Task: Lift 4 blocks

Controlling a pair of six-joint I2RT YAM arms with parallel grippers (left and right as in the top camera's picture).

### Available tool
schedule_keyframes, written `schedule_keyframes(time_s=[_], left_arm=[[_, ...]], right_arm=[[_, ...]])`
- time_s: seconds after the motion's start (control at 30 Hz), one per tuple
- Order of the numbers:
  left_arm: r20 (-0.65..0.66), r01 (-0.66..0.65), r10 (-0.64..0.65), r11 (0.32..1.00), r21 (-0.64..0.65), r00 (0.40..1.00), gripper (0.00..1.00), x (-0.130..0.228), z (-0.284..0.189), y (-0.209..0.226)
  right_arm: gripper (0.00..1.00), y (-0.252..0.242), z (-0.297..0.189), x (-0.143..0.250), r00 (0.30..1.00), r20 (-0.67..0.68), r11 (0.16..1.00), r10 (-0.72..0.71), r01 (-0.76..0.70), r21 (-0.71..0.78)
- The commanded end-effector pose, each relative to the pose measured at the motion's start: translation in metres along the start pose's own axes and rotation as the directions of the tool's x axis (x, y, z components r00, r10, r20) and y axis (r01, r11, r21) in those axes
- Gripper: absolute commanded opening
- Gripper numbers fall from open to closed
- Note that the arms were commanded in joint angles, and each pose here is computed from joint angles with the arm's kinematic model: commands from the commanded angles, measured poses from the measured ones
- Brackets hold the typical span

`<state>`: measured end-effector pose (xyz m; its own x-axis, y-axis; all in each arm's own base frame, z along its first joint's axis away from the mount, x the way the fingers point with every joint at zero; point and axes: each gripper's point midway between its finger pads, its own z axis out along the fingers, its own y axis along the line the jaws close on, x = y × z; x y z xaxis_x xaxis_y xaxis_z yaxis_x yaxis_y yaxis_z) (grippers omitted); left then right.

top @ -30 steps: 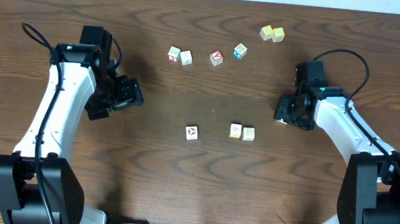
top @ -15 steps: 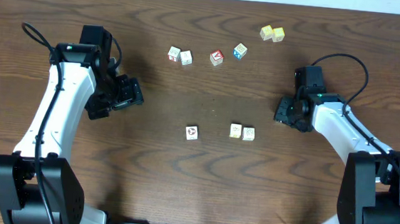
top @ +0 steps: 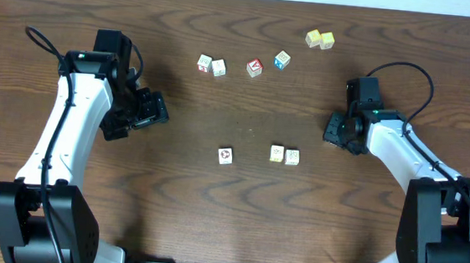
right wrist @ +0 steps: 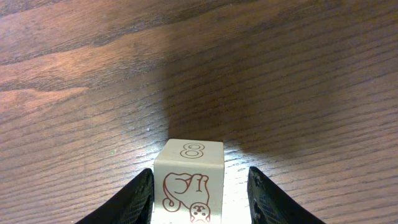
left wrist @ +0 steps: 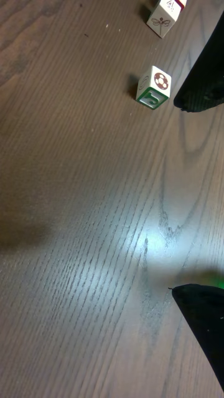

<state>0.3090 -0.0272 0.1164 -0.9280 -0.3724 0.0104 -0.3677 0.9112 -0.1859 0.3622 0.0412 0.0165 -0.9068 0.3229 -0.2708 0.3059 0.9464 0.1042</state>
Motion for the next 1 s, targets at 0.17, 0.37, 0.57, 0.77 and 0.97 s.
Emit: schedule_keyframes(time_s=[0.17,0.37,0.57,0.77,0.97], left_arm=[[0.0,0.0,0.0,1.0,-0.01,1.0,0.89,0.0012,0.0012,0.0027],[0.0,0.0,0.0,1.0,-0.01,1.0,0.89,0.0012,0.0012,0.0027],[0.0,0.0,0.0,1.0,-0.01,1.0,0.89,0.0012,0.0012,0.0027],[0.0,0.0,0.0,1.0,-0.01,1.0,0.89,0.0011,0.0012,0.0028],[0.0,0.0,0.0,1.0,-0.01,1.0,0.89,0.0011,0.0012,0.0027]], right_arm=[[0.37,0.0016,0.0011,0.0028,1.0,0.006,1.0,-0.009,0.008,0.021],[0.35,0.0017,0.0011,0.0021,1.0,0.009,1.0,-0.008,0.008,0.02],[0.37,-0.0012,0.001,0.0008,1.0,0.017,0.999,-0.012,0.011,0.037],[0.37,-0.0022,0.0009,0.0001,1.0,0.02,0.999,-0.012,0.011,0.043],[0.24,-0.0024,0.0009,0.0015,1.0,0.015,0.999,-0.014,0.013,0.045]])
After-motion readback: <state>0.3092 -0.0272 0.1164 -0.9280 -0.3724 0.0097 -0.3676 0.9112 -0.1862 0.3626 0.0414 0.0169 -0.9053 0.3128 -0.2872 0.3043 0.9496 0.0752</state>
